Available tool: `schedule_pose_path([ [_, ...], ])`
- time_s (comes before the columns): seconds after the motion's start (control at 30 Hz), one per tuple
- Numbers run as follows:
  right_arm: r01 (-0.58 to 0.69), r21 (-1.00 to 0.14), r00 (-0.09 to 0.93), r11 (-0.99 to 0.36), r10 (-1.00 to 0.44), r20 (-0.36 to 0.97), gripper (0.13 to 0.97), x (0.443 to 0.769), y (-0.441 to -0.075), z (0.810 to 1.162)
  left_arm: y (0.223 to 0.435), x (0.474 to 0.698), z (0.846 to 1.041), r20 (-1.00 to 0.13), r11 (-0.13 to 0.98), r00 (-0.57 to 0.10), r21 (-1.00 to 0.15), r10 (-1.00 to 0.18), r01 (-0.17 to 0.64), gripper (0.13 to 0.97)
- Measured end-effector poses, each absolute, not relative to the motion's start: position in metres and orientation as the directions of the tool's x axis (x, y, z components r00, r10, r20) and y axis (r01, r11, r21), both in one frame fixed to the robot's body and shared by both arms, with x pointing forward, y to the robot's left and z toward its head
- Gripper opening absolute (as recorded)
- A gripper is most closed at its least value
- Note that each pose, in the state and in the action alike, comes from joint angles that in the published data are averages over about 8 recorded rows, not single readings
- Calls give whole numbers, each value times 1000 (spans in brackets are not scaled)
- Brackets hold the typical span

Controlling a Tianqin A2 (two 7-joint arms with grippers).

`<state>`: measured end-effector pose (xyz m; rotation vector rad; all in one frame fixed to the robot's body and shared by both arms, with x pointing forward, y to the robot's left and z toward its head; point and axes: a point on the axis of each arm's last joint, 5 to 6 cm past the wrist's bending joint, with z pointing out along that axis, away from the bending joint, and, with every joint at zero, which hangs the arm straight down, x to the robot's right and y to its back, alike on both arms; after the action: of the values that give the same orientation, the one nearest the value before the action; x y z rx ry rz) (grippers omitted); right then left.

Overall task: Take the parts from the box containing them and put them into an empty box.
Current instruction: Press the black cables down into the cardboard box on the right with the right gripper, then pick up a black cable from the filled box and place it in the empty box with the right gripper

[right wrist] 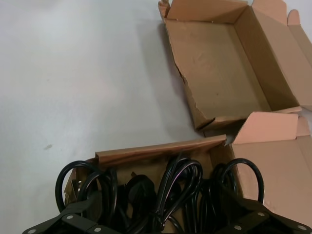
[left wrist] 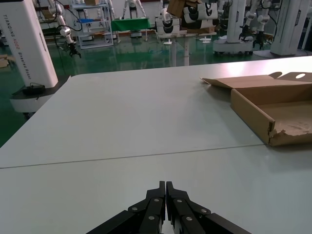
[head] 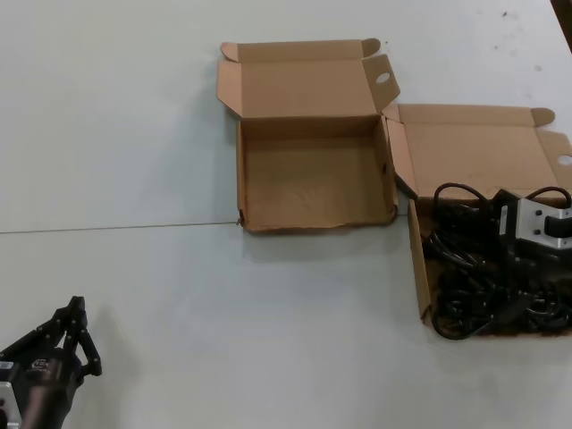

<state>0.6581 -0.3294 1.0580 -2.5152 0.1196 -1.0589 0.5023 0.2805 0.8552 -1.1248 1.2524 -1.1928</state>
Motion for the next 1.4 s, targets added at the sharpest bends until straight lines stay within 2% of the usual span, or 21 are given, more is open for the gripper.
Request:
schedule_pose_path([
  [0.1, 71, -397, 711, -915, -233, 663, 905, 659, -330, 1058, 281, 502, 855, -71, 70, -35, -997, -997, 22, 171],
  [0.4, 52, -387, 718, -921, -235, 656, 782, 660, -336, 1060, 281, 502, 855, -71, 70, -35, -997, -997, 22, 171],
  [0.67, 36, -388, 720, -921, -245, 649, 593, 663, -338, 1057, 281, 502, 855, -71, 70, -35, -997, -997, 22, 171],
  [0.7, 34, -389, 720, -921, -247, 648, 593, 663, -339, 1057, 281, 502, 855, -71, 70, -35, -997, -997, 22, 171],
  [0.97, 29, -386, 723, -922, -248, 645, 385, 663, -341, 1058, 281, 502, 855, -71, 70, -35, -997, -997, 22, 171],
  [1.1, 35, -376, 728, -926, -235, 645, 385, 659, -342, 1062, 281, 502, 855, -71, 70, -35, -997, -997, 22, 171],
  [1.4, 49, -360, 729, -932, -213, 651, 243, 654, -343, 1076, 281, 502, 855, -71, 70, -35, -997, -997, 22, 171],
])
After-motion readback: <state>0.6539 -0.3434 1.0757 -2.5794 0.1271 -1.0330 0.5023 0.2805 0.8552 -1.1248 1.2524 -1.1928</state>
